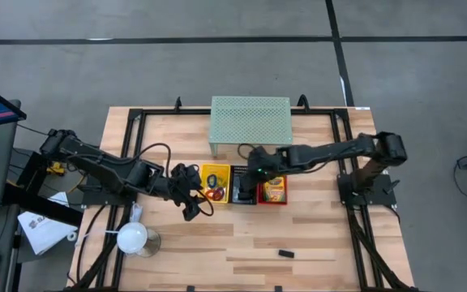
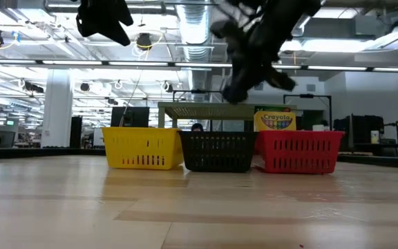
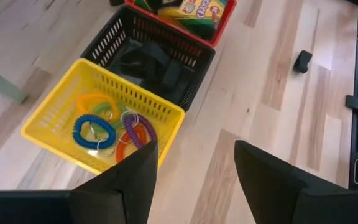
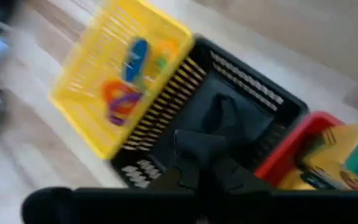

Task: Pick & Place Office Desk Supplies
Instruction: Put the black rubber band into the black bin

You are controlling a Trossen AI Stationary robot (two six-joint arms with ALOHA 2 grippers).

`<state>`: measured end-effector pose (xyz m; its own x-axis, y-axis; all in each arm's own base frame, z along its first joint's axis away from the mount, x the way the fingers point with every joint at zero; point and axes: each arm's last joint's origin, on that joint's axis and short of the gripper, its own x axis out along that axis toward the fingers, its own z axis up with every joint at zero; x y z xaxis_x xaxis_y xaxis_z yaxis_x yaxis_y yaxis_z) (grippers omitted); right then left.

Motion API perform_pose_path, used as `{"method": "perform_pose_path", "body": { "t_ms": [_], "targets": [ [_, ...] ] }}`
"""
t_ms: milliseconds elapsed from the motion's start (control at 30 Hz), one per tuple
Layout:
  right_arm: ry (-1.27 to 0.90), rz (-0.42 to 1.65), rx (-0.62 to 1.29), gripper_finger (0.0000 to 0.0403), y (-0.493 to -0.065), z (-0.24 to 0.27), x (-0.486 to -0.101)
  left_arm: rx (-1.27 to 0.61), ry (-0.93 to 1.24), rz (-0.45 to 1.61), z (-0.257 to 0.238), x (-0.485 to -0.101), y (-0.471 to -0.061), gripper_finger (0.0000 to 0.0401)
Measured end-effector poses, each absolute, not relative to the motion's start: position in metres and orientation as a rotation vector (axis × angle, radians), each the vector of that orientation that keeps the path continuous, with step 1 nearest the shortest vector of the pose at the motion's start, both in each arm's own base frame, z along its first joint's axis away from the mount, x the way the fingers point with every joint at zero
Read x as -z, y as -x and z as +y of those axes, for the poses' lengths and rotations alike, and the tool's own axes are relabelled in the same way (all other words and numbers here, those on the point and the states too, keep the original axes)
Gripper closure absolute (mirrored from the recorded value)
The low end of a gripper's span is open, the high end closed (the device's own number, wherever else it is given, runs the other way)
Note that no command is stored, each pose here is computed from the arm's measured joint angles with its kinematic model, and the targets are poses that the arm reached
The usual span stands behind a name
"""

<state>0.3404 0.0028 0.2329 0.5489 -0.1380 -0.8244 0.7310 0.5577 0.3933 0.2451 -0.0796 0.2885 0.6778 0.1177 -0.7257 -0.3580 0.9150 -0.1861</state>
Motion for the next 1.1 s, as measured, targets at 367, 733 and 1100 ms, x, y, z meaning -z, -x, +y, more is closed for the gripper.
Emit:
{"method": "perform_pose_path", "body": {
  "t_ms": [367, 733, 1100],
  "targets": [
    [-0.718, 0.936, 0.590, 0.0386, -0.376, 0.019, -0.202, -0.284, 0.338, 0.783, -0.079, -0.288, -0.245, 0.0194],
    [-0.655, 0.843, 0.635, 0.0249, -0.369, 0.015, -0.229, -0.285, 0.351, 0.772, -0.079, -0.289, -0.246, 0.0194],
    [-0.633, 0.790, 0.672, 0.0187, -0.348, 0.032, -0.256, -0.285, 0.344, 0.768, -0.081, -0.289, -0.245, 0.0194]
  ]
}}
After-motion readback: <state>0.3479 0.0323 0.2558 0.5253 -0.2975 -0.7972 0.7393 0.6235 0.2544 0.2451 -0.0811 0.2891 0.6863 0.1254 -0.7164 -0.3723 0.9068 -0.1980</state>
